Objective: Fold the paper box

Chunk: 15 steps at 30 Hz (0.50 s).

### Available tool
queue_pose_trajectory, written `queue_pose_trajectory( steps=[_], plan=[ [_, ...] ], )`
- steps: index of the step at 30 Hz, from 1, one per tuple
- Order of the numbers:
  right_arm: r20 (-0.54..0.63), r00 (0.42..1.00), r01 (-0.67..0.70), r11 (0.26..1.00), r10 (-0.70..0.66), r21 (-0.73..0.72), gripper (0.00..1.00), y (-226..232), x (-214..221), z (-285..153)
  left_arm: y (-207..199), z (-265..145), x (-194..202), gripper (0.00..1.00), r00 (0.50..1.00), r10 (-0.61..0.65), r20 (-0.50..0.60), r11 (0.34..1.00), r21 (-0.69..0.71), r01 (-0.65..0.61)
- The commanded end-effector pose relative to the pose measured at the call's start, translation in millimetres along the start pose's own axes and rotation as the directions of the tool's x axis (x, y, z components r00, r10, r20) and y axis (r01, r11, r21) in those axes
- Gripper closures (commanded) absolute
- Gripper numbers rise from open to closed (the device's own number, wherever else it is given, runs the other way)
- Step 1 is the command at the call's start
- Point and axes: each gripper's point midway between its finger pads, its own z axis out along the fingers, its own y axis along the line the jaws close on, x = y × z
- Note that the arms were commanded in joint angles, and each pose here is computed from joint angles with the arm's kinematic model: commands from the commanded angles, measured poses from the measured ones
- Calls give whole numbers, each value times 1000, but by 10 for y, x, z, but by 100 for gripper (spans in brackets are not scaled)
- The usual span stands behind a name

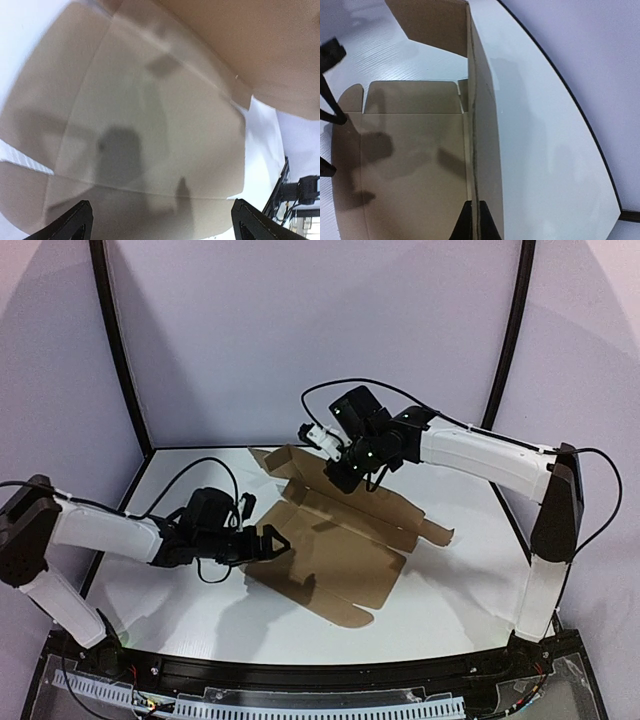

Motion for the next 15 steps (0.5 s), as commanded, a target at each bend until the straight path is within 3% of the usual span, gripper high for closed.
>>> queue_pose_trajectory(
  steps=[1,6,15],
  plan=[
    [-32,999,-23,990,18,-141,100,287,166,77,48,-229,-216,1,995,-15,98,997,-69,22],
    [-86,996,-23,993,13,-120,100,228,297,219,-61,-525,-535,1,977,54,206,993,-118,-30],
    [-93,994,-68,984,53,-165,100,-64,317,427,17,-737,-834,1,951,153,269,959,-271,-78]
  ],
)
